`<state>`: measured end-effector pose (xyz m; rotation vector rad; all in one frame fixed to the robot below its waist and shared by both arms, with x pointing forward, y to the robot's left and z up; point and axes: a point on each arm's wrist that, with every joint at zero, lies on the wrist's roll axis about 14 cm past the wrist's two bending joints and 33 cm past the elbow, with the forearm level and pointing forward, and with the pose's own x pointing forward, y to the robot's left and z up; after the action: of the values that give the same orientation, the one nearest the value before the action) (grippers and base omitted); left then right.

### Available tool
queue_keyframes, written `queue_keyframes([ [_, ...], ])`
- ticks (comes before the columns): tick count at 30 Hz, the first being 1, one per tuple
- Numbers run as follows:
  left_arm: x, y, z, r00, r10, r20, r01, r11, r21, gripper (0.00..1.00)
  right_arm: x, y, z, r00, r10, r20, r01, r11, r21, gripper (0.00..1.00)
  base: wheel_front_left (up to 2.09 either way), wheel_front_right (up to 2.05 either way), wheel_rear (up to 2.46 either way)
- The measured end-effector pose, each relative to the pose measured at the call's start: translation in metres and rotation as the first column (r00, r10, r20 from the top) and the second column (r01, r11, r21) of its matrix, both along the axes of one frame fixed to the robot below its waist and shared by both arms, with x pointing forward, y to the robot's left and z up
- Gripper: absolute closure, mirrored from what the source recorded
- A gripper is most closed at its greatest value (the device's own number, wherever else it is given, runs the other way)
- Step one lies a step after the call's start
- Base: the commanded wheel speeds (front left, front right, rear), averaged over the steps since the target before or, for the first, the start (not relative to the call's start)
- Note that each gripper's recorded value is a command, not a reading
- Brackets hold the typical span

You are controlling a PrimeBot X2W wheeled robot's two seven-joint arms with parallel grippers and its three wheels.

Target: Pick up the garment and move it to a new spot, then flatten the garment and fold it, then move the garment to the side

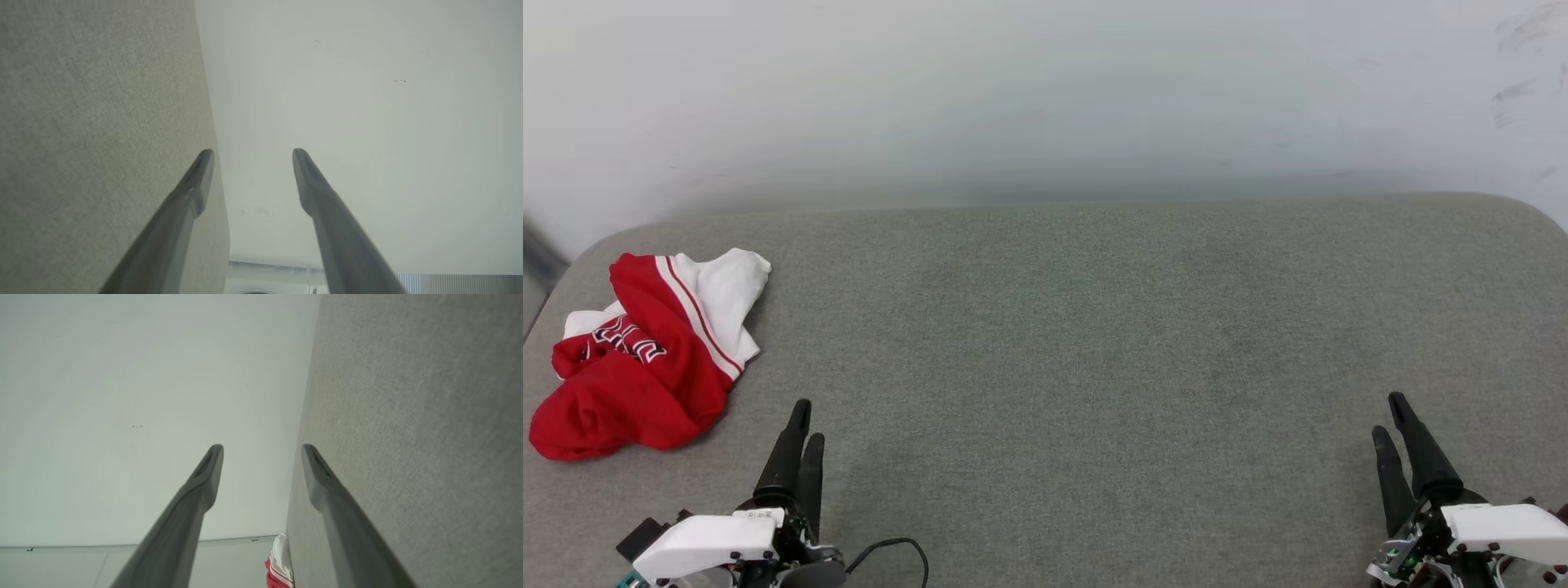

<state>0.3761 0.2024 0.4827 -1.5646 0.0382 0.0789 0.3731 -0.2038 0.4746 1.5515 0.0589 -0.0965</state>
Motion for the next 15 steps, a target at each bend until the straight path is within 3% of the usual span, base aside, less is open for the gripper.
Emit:
queue_keyframes([
  [10,0.002,0.012,0.011,0.999,0.038,0.007,-0.039,0.982,0.183,0.0,0.003,-0.007,0.015,0.999,-0.019,0.037,0.025,0.984,-0.175,0.0,0.0,0.0,0.0],
  [13,0.004,0.01,0.016,0.999,0.035,0.006,-0.035,0.966,0.255,0.0,0.004,-0.008,0.022,0.998,-0.017,0.055,0.03,0.969,-0.245,0.0,0.0,0.0,0.0],
  [15,0.003,0.007,0.018,0.999,0.031,-0.01,-0.026,0.936,0.35,0.0,0.006,-0.009,0.031,0.997,-0.012,0.079,0.038,0.941,-0.336,0.0,0.0,0.0,0.0],
])
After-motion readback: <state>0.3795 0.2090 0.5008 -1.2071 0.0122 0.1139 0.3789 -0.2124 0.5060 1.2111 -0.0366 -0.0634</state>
